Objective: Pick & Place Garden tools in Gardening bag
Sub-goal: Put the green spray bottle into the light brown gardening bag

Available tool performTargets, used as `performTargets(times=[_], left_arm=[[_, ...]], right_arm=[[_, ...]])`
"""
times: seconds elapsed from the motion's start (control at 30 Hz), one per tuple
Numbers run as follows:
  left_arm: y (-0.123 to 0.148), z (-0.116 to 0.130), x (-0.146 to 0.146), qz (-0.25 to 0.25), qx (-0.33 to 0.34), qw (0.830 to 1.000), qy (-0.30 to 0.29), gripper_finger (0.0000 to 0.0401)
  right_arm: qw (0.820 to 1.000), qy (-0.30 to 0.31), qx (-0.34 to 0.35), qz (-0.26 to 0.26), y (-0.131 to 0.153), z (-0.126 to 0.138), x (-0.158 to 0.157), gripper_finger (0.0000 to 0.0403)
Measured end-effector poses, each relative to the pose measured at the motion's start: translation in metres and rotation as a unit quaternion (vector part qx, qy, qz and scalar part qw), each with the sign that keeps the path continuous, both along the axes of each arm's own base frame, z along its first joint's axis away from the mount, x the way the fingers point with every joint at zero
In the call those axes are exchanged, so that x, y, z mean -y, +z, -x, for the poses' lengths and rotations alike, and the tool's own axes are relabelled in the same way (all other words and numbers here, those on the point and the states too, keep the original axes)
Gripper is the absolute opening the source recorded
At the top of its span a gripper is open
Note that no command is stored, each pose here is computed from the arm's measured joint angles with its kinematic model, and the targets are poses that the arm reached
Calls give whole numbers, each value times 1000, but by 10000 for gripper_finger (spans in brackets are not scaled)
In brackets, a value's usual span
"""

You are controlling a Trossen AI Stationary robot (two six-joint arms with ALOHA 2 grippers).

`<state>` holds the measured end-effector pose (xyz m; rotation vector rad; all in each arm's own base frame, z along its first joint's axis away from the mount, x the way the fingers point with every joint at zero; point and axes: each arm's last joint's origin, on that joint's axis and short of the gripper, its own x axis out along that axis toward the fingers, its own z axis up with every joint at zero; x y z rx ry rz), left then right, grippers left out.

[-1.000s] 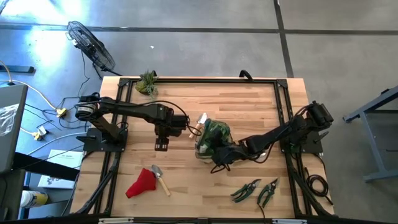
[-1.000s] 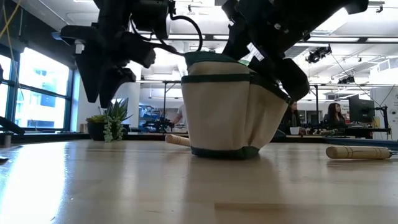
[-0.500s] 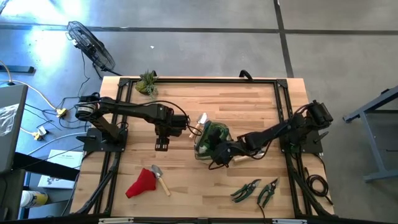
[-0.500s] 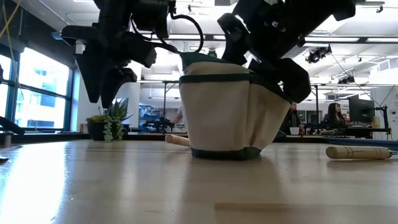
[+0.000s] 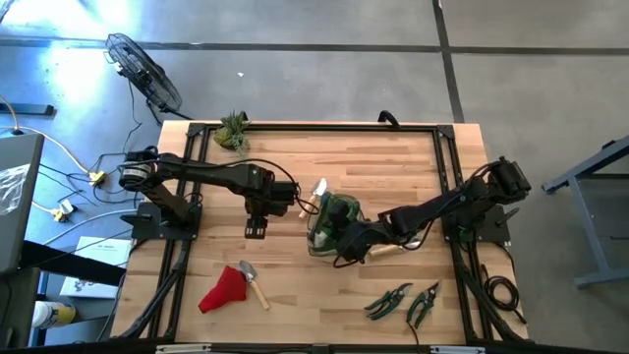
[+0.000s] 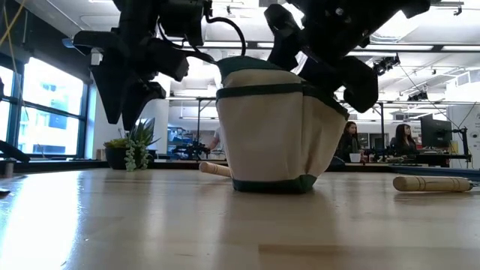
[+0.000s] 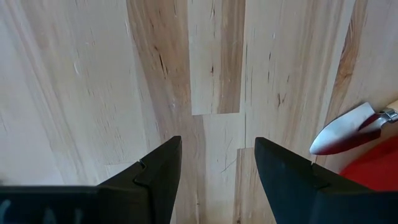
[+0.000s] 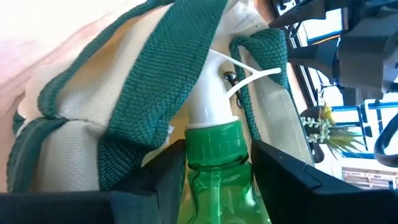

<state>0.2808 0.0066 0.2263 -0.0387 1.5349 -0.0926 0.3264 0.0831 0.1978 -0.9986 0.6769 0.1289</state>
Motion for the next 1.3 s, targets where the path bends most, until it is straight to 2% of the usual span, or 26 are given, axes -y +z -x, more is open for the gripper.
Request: performTargets(times=[0.67, 0.9, 1.07, 1.3], left_arm=[[0, 0, 0, 0, 0, 1000, -1, 196], [0, 0, 0, 0, 0, 1000, -1, 196], [0, 0, 0, 0, 0, 1000, -1, 196], [0, 0, 0, 0, 0, 1000, -1, 196]], right_arm=[[987, 11, -100, -129, 17, -7, 22, 172], [986, 14, -99, -130, 19, -8, 24, 172], [988, 18, -96, -123, 30, -12, 23, 172], [979, 12, -102, -176, 65, -18, 20, 172]])
